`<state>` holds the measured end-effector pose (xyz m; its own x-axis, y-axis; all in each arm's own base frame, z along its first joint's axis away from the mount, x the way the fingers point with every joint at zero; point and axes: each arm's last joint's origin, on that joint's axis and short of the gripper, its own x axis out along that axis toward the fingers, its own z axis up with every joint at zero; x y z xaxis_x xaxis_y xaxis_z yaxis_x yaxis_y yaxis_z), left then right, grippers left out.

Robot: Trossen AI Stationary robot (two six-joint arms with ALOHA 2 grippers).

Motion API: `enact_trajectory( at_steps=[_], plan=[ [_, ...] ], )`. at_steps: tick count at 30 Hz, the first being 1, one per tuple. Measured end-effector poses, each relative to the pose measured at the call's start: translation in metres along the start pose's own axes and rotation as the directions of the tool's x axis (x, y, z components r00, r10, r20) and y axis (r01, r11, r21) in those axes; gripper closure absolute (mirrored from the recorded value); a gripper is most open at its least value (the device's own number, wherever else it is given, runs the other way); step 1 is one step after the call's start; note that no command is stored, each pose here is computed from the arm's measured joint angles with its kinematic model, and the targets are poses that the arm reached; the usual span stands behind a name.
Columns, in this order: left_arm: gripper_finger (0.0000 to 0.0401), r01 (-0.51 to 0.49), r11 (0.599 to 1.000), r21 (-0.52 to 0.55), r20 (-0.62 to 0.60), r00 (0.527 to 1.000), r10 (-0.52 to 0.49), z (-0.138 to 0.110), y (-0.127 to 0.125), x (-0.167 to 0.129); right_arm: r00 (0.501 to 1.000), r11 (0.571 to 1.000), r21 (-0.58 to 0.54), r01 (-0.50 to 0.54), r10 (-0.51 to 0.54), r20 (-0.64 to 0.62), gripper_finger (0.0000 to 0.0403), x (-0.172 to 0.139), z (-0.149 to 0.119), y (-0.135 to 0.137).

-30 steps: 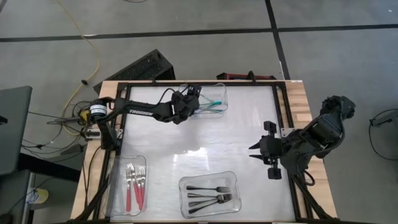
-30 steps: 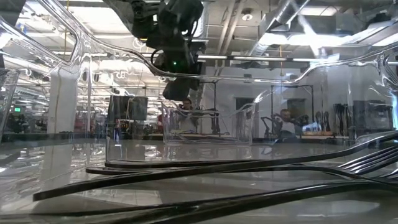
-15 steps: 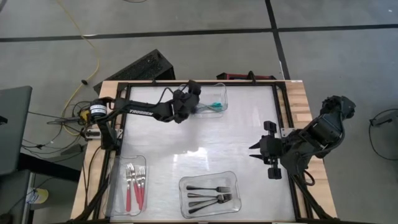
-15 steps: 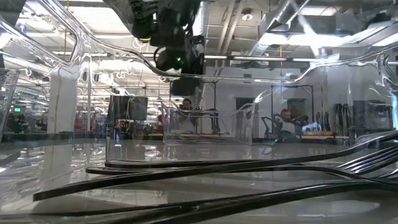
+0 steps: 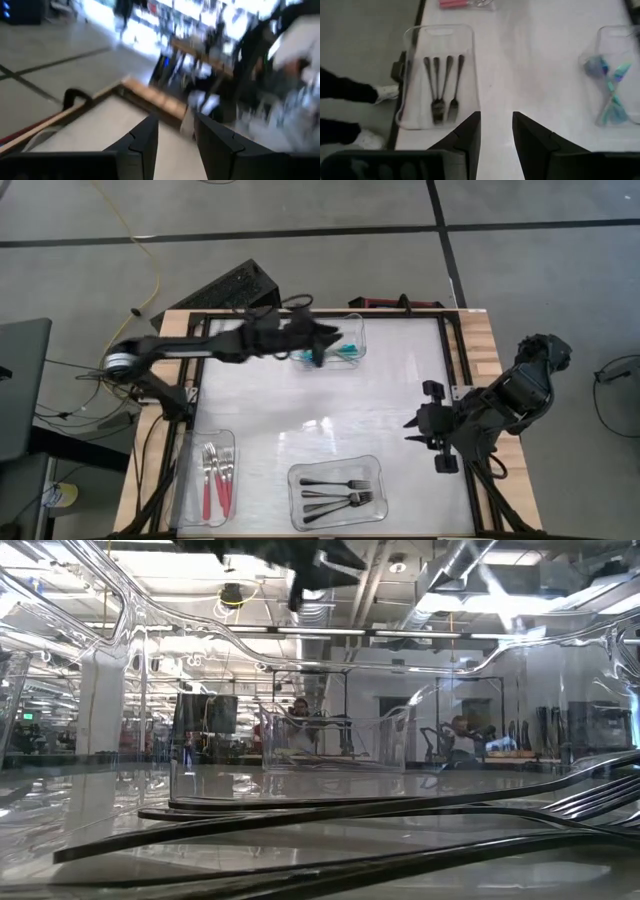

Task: Sort silverware by color (type)
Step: Return to Home Position

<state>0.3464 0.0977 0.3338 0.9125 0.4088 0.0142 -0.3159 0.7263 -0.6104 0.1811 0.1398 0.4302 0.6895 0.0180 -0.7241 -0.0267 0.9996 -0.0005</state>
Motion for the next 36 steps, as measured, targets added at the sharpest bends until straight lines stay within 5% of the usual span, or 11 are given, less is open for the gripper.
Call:
enact_trajectory(
  at_steps=[5,12,19,22,29,36],
  plan=[
    [0.029,-0.064,0.982,0.177,-0.197,0.975,0.1,0.023,-0.012,-0.055,0.999,1.0,-0.001,-0.007,0.007,-0.044,0.0269,0.013,0.002,0.007],
    [0.029,-0.045,0.941,0.335,-0.335,0.928,0.163,0.044,-0.024,-0.131,0.997,0.998,0.045,0.04,-0.043,0.07,0.0273,0.052,0.033,0.005],
    [0.029,0.092,0.883,0.461,-0.339,0.938,0.079,0.06,-0.034,-0.188,0.966,0.994,0.031,-0.109,0.098,0.24,0.034,0.089,0.083,-0.051],
    [0.0299,0.122,0.868,0.481,-0.287,0.958,0.024,0.063,-0.028,-0.215,0.957,0.995,0.04,-0.089,0.075,0.281,0.0384,0.085,0.09,-0.082],
    [0.0355,0.164,0.897,0.411,-0.119,0.985,-0.126,0.052,-0.001,-0.267,0.927,0.995,0.096,-0.004,-0.033,0.374,0.0372,0.037,0.075,-0.124],
    [0.0399,0.248,0.914,0.321,-0.12,0.968,-0.22,0.029,0.023,-0.295,0.828,0.97,0.243,-0.027,-0.115,0.549,0.0388,0.042,0.002,-0.146]
  ],
)
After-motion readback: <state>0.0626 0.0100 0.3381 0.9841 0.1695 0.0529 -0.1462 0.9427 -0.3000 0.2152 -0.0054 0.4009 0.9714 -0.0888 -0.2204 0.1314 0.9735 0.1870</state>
